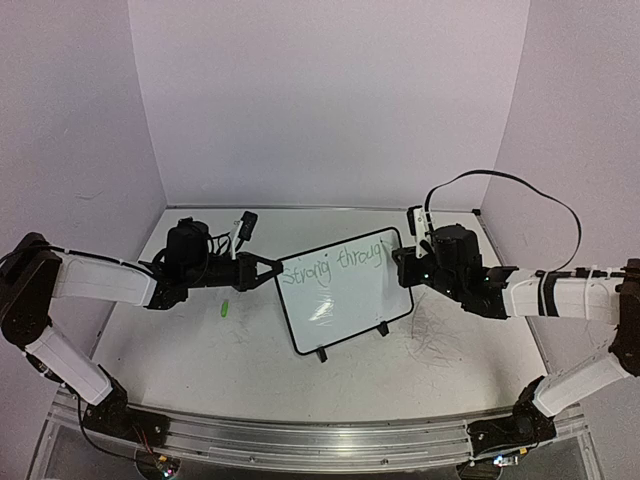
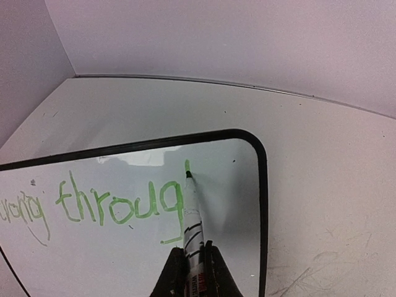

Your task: Write a sentence on the whiteboard

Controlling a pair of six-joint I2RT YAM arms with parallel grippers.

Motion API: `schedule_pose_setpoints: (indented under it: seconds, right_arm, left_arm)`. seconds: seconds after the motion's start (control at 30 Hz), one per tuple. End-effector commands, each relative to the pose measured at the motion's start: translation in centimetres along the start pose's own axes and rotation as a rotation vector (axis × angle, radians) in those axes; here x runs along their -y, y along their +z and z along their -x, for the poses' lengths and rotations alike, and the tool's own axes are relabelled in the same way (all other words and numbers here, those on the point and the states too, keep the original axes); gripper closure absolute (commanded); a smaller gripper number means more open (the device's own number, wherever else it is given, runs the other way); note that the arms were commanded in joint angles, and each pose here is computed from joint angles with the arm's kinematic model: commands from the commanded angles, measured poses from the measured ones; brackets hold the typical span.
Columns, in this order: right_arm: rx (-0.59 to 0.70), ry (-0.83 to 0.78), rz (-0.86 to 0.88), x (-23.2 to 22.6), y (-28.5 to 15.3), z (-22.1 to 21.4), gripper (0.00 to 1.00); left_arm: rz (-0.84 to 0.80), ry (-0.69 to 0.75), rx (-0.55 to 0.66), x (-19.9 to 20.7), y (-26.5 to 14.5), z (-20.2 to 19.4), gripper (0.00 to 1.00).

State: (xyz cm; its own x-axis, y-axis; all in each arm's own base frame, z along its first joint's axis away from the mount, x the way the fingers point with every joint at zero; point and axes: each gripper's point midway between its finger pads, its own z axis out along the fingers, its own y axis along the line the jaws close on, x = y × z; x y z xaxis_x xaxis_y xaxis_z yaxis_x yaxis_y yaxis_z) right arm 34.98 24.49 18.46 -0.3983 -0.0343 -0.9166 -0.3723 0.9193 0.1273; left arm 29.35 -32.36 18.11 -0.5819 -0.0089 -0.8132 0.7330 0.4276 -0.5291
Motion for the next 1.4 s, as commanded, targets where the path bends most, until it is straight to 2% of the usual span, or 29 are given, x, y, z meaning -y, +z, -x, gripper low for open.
schedule_pose_setpoints:
  seconds: [0.0, 0.43, 1.37]
  right_arm:
    - [-0.032, 0.016, 0.002, 0.4, -0.4, -1.2, 1.00]
    - [-0.063, 0.039, 0.014, 0.6, -1.0, -2.8, 1.00]
    - [0.038, 0.046, -0.041, 0.6, 0.5, 1.2, 1.00]
  left_arm:
    - [0.116, -0.012, -0.096, -2.8, 0.1, -3.2, 1.00]
    - [0.114, -0.015, -0.097, -2.7, 0.0, -3.2, 1.00]
    - [0.115, -0.012, -0.097, -2.6, -0.1, -3.2, 1.00]
